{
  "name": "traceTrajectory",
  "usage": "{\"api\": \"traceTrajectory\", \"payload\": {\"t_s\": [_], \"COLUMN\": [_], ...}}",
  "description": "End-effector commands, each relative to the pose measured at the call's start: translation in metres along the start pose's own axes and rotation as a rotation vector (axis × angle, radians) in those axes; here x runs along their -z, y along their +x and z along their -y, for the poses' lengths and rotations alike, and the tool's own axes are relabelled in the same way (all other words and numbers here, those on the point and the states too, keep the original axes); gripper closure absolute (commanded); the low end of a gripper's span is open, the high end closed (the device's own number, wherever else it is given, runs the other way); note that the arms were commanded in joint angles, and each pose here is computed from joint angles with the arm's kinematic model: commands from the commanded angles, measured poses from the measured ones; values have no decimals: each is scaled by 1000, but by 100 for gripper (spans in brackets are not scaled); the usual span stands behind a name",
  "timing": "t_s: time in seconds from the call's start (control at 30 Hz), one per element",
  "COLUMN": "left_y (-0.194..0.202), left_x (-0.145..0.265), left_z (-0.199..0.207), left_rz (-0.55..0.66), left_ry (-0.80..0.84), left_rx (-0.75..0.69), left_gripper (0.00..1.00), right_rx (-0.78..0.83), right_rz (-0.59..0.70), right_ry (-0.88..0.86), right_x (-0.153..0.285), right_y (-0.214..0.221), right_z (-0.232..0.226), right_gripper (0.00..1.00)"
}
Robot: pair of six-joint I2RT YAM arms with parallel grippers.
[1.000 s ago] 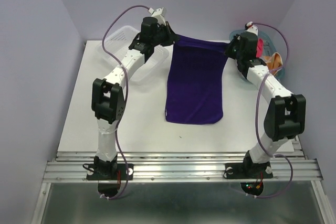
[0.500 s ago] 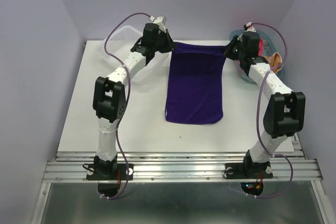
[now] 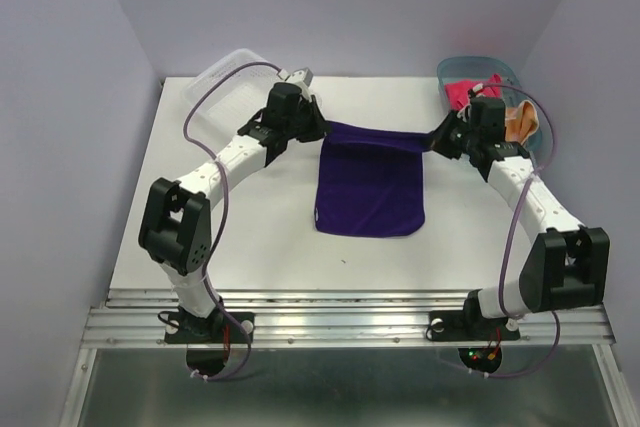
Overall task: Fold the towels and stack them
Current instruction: Fold the towel
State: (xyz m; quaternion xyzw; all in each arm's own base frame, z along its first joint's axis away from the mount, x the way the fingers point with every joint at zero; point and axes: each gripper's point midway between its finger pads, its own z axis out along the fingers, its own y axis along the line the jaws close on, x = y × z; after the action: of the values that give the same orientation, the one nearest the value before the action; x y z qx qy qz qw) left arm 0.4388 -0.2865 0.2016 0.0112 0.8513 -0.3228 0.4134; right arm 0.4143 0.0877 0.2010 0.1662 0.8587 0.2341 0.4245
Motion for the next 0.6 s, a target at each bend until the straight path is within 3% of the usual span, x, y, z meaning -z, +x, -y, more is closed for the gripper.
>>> {"api": "traceTrajectory", "payload": {"t_s": [0.0, 0.57], "left_y": [-4, 106], "left_x": [25, 60], "left_z": [2, -26], "left_rz": [75, -37], "left_ry": [-49, -184], "left_rx": [10, 106], "left_gripper": [100, 100], "right_rx": [-41, -73], "right_rz": [-58, -275], "right_ry": [17, 40], "right_x": [16, 35], "right_y": [27, 117], "right_z": [13, 46], "right_gripper": [99, 99]}}
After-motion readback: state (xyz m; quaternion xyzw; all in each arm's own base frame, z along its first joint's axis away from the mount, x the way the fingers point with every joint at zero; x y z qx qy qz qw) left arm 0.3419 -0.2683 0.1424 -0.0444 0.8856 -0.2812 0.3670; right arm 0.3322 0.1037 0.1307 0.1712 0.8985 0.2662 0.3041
